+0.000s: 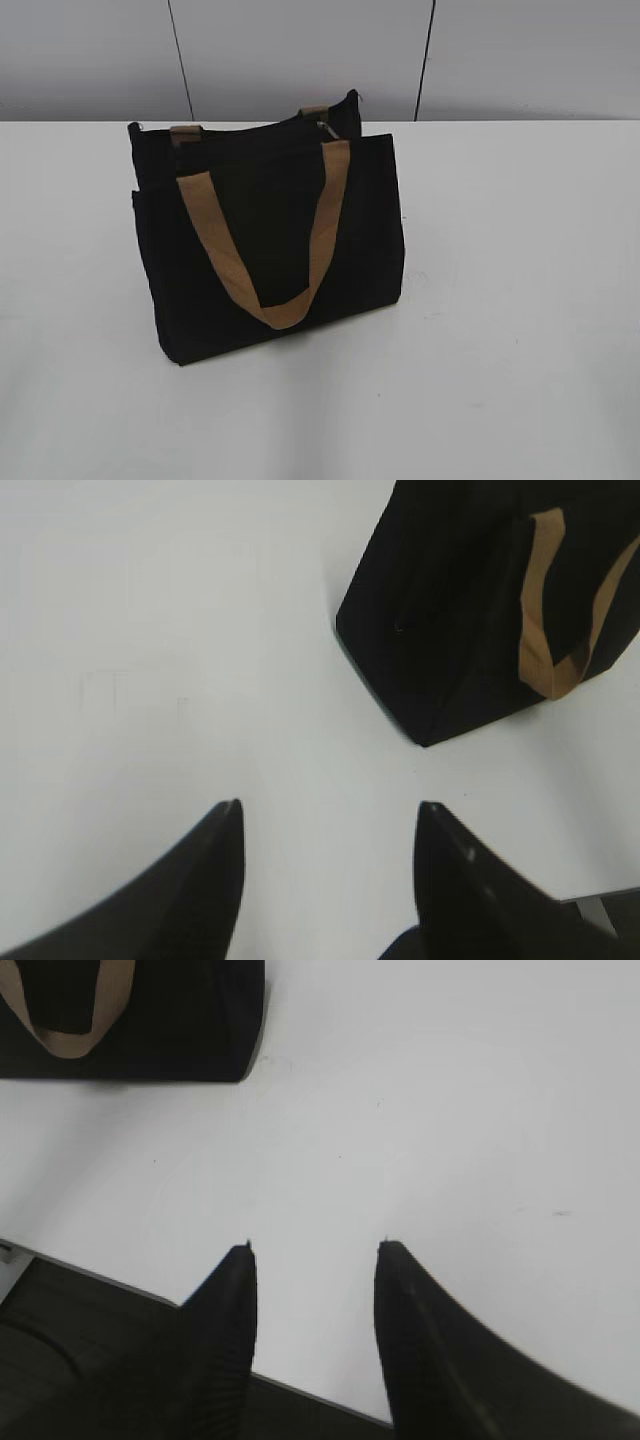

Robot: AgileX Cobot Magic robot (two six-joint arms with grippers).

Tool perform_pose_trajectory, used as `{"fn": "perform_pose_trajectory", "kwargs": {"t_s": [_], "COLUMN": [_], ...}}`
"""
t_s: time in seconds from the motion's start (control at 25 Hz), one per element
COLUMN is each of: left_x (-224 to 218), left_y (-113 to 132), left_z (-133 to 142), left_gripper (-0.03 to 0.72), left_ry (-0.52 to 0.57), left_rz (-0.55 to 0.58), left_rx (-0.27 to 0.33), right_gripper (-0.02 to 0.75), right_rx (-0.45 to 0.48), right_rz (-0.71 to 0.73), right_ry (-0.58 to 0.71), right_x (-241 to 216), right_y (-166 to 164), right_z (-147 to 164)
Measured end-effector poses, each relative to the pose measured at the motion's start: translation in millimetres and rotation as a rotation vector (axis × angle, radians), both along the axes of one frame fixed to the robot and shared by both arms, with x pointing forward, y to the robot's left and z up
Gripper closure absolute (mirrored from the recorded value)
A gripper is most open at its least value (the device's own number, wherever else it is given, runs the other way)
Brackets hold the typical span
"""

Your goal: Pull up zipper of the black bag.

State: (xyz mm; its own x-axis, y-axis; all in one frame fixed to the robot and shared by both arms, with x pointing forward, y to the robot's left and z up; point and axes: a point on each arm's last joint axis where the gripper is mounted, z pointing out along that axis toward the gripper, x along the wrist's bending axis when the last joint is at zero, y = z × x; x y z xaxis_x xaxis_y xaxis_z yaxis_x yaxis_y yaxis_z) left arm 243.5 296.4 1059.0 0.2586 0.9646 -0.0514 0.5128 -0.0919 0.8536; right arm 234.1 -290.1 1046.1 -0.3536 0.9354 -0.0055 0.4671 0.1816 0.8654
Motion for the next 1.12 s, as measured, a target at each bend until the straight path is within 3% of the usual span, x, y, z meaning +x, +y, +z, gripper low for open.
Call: {"fn": "perform_pose_trajectory", "kwargs": {"t_s": [0.52, 0.88, 1.12], "left_x": [0.5, 0.0, -13.6], "left_y": [-0.1, 0.1, 3.4], "left_z": [0.9, 0.9, 0.8], "left_gripper": [0.296, 0.355, 0.414], "left_ry": [-0.012, -0.016, -0.1], "left_rz": [-0.001, 0.001, 0.008], "left_rx": [-0.001, -0.001, -0.021], "right_gripper": [0.433, 0.433, 0.441], "right_rx": [-0.003, -0.004, -0.004], "right_rz": [-0.026, -0.029, -0.117], "right_ry": [-0.013, -0.013, -0.012], "right_x": [-2.7, -2.6, -2.0], "right_y": [-3.0, -3.1, -2.5], "right_z": [-0.9, -0.9, -1.0]}}
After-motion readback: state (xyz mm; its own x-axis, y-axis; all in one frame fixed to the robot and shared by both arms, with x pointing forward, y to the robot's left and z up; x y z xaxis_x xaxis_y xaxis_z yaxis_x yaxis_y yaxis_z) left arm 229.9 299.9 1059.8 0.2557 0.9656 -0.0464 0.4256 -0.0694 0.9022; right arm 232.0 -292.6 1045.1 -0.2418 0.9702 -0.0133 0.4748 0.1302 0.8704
